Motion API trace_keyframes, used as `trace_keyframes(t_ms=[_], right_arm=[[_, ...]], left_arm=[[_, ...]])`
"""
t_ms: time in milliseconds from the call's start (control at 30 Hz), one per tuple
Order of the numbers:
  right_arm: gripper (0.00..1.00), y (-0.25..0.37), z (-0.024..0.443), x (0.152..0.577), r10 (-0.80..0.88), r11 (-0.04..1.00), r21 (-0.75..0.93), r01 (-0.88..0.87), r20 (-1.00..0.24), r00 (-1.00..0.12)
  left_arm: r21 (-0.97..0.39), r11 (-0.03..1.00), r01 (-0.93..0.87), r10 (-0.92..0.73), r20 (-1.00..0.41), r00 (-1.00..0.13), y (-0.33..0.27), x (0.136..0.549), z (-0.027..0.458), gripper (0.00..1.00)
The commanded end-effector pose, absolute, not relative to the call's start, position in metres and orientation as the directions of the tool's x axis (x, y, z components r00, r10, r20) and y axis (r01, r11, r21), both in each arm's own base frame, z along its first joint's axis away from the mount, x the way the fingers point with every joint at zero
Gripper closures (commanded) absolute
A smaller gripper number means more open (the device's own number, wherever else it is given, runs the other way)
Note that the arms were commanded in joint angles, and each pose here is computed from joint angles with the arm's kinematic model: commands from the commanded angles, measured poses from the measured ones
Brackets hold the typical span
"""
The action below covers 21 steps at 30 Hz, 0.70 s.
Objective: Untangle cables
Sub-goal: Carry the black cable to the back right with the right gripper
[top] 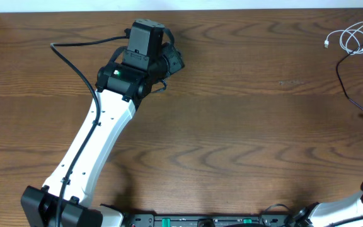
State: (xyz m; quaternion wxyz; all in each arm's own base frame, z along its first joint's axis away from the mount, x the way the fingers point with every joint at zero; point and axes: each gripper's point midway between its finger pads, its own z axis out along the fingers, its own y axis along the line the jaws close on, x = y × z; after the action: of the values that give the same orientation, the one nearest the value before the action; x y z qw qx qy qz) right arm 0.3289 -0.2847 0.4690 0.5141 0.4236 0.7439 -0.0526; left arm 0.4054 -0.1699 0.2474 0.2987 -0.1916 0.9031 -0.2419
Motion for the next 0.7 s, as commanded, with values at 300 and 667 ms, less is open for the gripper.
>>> trace_keyframes(t_ms=[300,667], right_arm=[[0.99,-0.344,0.302,0.319,0.786,0.403,0.059,0.913,-0.533,-0.313],[0.01,-0.335,0.159,0.353,0.89,0.437,0.056,0.898,-0.174,-0.422]], left_arm=[[-0.521,0.829,-0.201,-0.467,-0.449,-0.762,-0.168,0.403,0.242,0.52],[-0.518,0.831,-0.204,-0.466,-0.445,-0.765,-0.167,0.402,0.241,0.51]])
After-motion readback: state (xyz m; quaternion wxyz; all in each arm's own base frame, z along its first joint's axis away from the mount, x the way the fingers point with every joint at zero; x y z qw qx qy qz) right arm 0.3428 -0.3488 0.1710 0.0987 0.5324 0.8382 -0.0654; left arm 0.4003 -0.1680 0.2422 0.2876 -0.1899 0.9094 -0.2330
